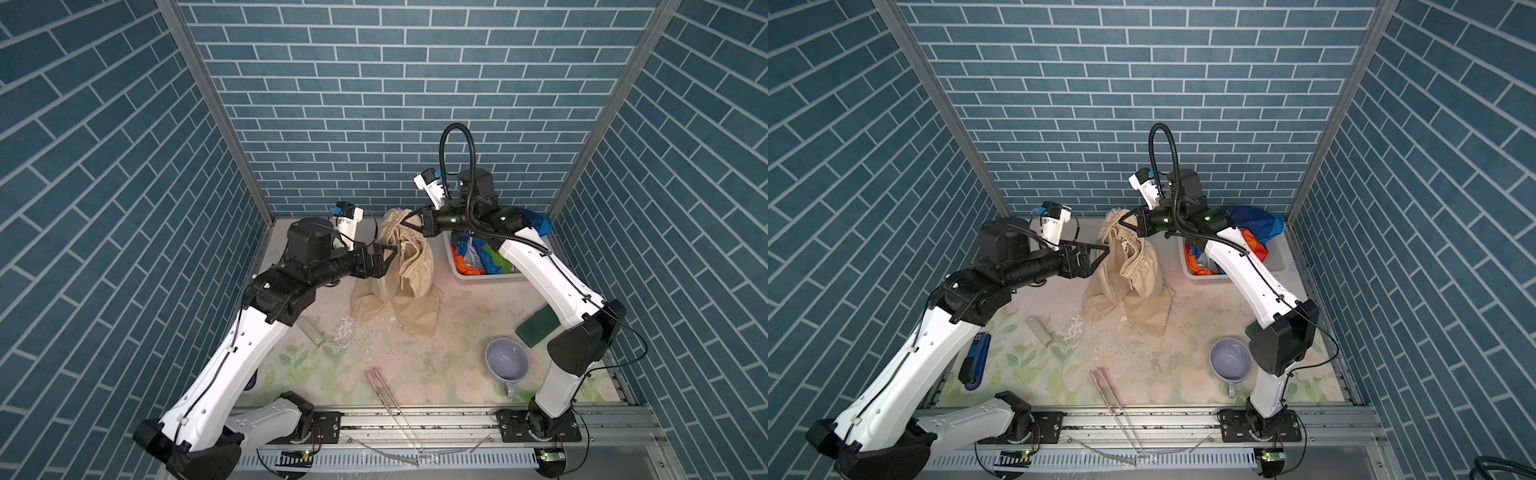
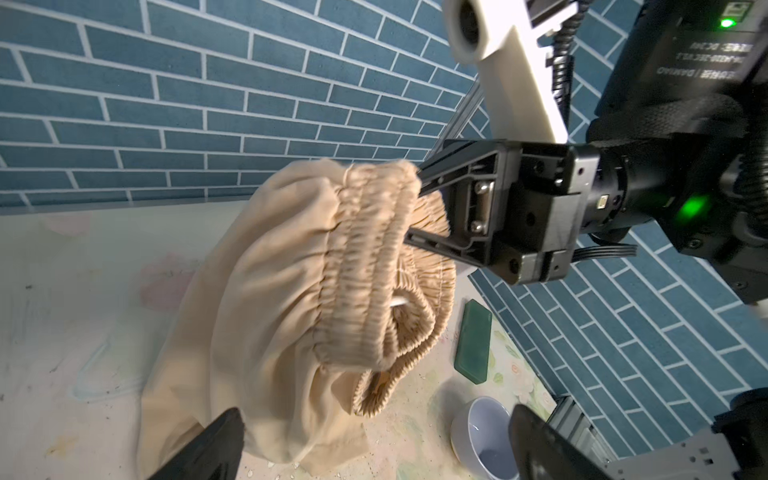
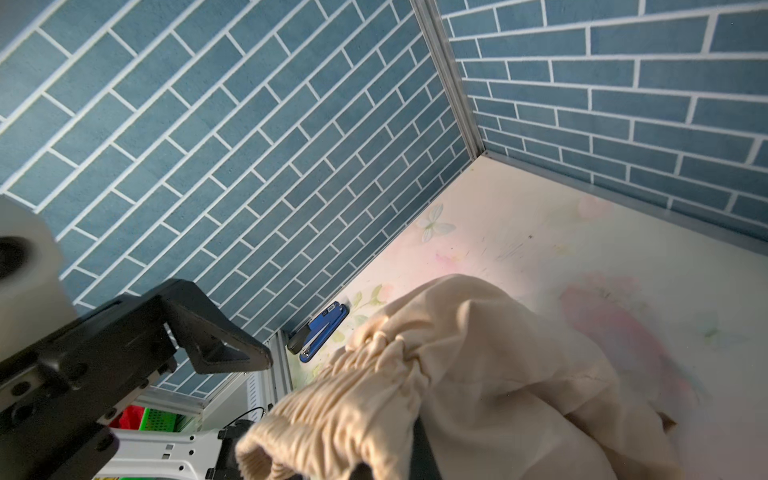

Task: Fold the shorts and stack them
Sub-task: 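Lower the shorts onto the table while the left gripper grasps the waistband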

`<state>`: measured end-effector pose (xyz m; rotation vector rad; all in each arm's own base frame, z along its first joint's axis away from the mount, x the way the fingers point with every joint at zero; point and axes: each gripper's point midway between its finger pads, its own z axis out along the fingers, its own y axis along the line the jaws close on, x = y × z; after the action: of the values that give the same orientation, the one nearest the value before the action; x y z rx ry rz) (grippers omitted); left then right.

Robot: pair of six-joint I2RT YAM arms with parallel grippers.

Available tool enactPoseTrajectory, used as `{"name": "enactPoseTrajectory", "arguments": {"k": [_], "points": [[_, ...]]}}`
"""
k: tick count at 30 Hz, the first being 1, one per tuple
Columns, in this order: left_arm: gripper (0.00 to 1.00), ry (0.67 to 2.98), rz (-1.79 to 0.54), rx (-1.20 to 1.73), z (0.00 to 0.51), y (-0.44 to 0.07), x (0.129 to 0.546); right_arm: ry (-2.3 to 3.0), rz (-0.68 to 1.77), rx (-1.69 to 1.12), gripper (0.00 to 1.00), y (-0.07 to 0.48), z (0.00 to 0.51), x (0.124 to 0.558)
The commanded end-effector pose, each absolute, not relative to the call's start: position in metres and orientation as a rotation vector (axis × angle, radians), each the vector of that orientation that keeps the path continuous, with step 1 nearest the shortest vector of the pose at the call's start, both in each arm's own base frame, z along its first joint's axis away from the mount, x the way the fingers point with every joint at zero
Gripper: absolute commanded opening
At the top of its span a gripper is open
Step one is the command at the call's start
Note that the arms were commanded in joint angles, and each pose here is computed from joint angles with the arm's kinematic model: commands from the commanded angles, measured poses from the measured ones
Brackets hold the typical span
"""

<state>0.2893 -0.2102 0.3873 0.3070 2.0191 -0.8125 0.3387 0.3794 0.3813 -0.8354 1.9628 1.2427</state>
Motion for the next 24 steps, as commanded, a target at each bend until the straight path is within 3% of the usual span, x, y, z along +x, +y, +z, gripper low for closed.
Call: {"name": "enactPoseTrajectory", "arguments": {"k": [1, 10, 12, 13, 19, 20, 22, 24], "points": [[0.99, 2.042, -0.725, 0.359, 0.385, -0.21, 0.295, 1.988, 1.322, -0.863, 0.0, 0.384, 0.383, 0.322], [0.94, 2.125, -0.644, 0.452, 0.361, -0.225, 0.302, 1.963, 1.363, -0.889, 0.0, 0.385, 0.392, 0.312], [0.63, 2.143, -0.621, 0.444, 0.355, -0.223, 0.305, 1.955, 1.375, -0.894, 0.0, 0.386, 0.396, 0.311], [0.54, 2.151, -0.617, 0.444, 0.354, -0.223, 0.305, 1.949, 1.385, -0.901, 0.0, 0.386, 0.398, 0.309], [0.09, 2.12, -0.579, 0.396, 0.369, -0.219, 0.315, 1.956, 1.376, -0.894, 0.0, 0.382, 0.397, 0.305], [0.04, 2.105, -0.582, 0.392, 0.376, -0.219, 0.315, 1.961, 1.349, -0.891, 0.08, 0.379, 0.393, 0.306], [0.0, 2.062, -0.595, 0.383, 0.392, -0.219, 0.317, 1.969, 1.242, -0.844, 0.36, 0.37, 0.383, 0.313], [0.0, 2.024, -0.613, 0.363, 0.408, -0.22, 0.318, 1.972, 1.118, -0.766, 0.51, 0.355, 0.371, 0.322]]}}
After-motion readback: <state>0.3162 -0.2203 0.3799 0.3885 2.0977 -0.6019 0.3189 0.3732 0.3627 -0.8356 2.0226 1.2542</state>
